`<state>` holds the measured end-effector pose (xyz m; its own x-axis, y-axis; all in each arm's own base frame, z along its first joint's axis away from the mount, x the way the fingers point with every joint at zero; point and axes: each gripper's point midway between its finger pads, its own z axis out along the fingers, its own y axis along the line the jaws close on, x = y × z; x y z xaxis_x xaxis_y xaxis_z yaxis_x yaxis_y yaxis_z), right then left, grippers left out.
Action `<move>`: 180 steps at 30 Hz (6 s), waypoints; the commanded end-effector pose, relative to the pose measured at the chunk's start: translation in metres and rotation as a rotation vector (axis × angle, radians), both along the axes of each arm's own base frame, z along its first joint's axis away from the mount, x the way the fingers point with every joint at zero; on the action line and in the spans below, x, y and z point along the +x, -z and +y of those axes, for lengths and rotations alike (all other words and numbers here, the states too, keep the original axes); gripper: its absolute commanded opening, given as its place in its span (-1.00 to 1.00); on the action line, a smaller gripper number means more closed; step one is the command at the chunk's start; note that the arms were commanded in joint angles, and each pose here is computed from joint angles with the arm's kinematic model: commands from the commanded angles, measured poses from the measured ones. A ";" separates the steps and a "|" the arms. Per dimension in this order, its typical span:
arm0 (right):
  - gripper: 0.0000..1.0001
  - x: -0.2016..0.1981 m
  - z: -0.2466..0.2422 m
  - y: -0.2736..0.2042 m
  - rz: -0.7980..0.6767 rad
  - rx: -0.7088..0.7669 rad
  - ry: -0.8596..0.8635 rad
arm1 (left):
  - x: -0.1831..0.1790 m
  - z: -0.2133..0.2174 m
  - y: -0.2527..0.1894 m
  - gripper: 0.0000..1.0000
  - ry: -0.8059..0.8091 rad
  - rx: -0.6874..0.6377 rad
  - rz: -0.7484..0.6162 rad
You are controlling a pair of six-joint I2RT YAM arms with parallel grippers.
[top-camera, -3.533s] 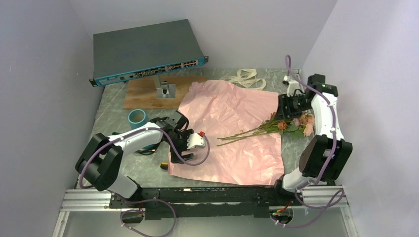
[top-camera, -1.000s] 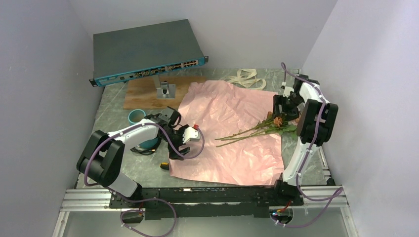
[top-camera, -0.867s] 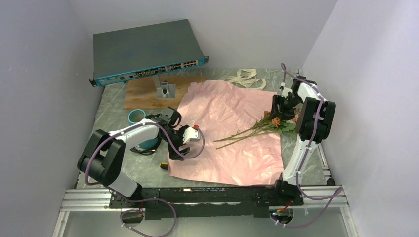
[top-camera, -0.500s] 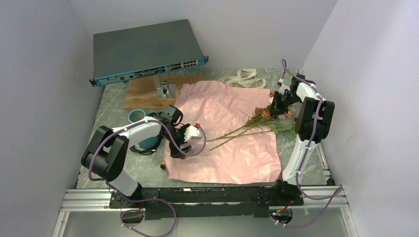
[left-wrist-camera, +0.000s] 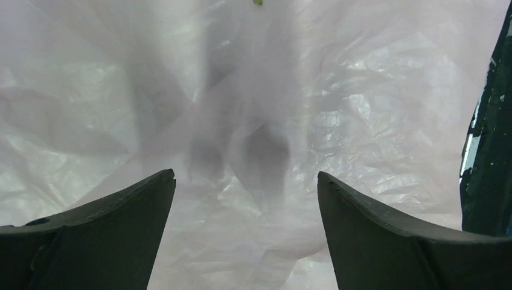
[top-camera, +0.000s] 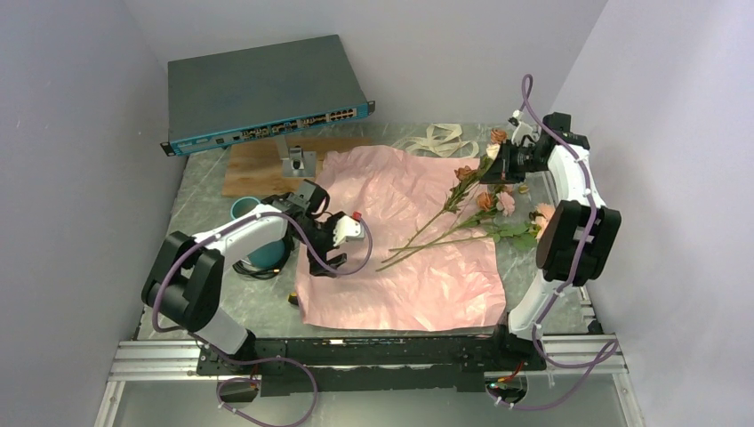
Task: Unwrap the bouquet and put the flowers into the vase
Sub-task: Pick up the fake flower from the wrapping paper, then insert the fake flower into the vase.
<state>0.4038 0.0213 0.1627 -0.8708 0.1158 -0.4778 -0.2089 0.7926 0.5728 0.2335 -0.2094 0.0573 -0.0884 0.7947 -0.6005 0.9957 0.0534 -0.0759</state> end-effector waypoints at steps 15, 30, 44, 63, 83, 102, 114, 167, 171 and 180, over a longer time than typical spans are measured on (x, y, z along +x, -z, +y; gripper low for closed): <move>-1.00 -0.029 0.065 -0.048 -0.232 0.096 -0.211 | 0.081 -0.106 -0.145 0.86 -0.256 -0.420 0.069; -1.00 -0.047 0.115 -0.061 -0.271 0.121 -0.327 | 0.121 -0.203 -0.154 0.83 -0.346 -0.575 0.314; -1.00 -0.049 0.128 -0.061 -0.282 0.130 -0.369 | 0.113 -0.230 -0.170 -0.24 -0.278 -0.671 0.487; 0.42 0.010 0.063 -0.058 -0.279 0.072 -0.114 | 0.181 -0.162 -0.261 -1.00 -0.516 -0.716 -0.022; 0.64 0.007 0.061 -0.063 -0.276 0.101 -0.109 | 0.157 -0.079 -0.418 -1.00 -0.640 -1.002 -0.177; 0.63 0.001 0.067 -0.053 -0.187 0.119 -0.151 | 0.099 0.091 -0.500 -1.00 -0.947 -1.057 -0.505; 0.63 0.009 0.073 -0.043 -0.165 0.115 -0.166 | 0.073 0.206 -0.501 -1.00 -1.307 -1.158 -0.592; 0.64 -0.008 0.076 -0.030 -0.115 0.106 -0.246 | 0.076 0.182 -0.294 -0.42 -1.181 -0.826 -0.152; 0.65 -0.011 0.076 -0.030 -0.119 0.105 -0.245 | 0.067 0.181 -0.288 0.16 -1.183 -0.775 -0.136; 0.65 -0.018 0.074 -0.030 -0.120 0.085 -0.246 | 0.031 0.161 -0.302 0.99 -1.059 -0.720 -0.122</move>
